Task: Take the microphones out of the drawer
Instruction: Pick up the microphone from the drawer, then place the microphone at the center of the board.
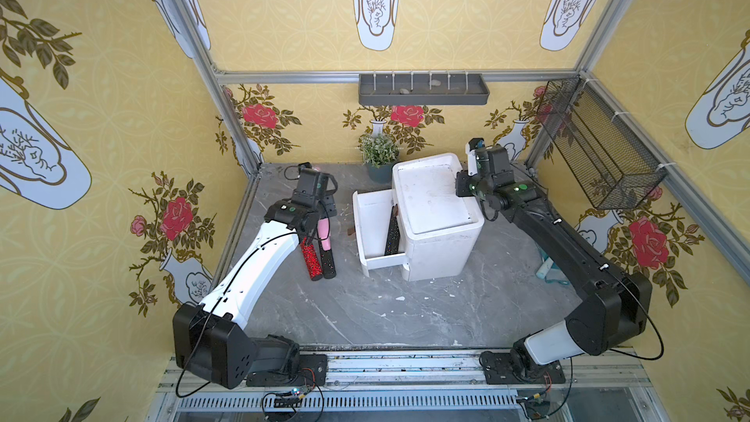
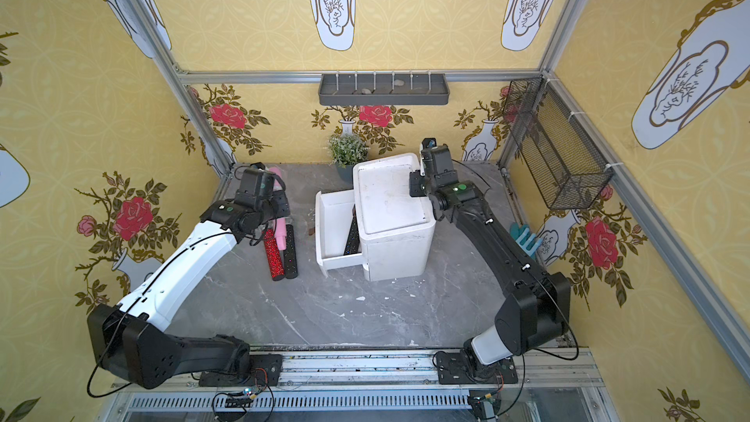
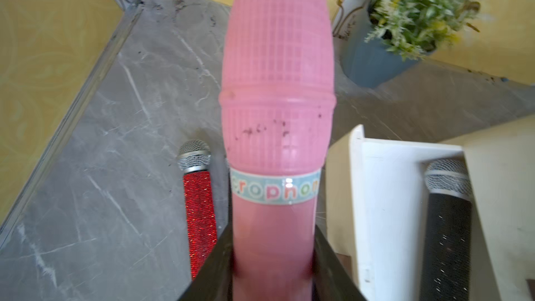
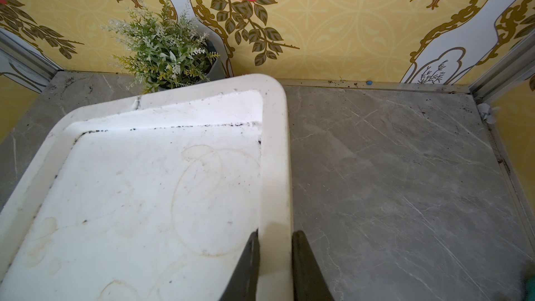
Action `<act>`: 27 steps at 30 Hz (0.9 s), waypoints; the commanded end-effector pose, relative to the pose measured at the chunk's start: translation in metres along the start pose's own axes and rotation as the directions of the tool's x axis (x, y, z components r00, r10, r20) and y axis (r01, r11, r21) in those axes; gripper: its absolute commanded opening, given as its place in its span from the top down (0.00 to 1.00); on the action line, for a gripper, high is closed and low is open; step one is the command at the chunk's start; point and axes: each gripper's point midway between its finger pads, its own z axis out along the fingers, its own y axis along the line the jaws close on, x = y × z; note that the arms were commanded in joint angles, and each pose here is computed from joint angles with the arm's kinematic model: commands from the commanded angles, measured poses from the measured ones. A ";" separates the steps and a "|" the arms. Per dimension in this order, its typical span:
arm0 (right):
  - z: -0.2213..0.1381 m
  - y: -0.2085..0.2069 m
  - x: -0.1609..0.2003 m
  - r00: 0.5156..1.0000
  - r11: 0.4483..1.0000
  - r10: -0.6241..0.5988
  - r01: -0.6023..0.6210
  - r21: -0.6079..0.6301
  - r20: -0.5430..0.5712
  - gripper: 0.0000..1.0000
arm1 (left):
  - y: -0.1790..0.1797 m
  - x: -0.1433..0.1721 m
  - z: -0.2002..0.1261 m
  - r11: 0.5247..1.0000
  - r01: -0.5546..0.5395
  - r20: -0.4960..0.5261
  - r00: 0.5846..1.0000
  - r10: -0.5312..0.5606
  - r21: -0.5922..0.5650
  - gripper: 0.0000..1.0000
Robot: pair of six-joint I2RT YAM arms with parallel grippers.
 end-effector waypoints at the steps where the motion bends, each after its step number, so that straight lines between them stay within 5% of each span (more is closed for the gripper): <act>1: 0.007 0.001 0.043 0.986 1.000 0.004 -0.006 -0.011 -0.169 0.84 | 0.023 0.008 0.003 0.999 0.041 -0.014 0.999 -0.042 -0.004 0.73; 12: 0.007 0.003 0.038 0.987 1.000 0.002 -0.005 -0.017 -0.163 0.84 | 0.117 0.057 0.035 0.961 0.238 -0.049 0.968 -0.247 -0.139 0.73; 27: 0.003 0.002 0.036 0.987 1.000 -0.001 -0.002 -0.014 -0.159 0.84 | 0.137 0.109 0.095 0.943 0.275 -0.169 0.937 -0.306 -0.187 0.69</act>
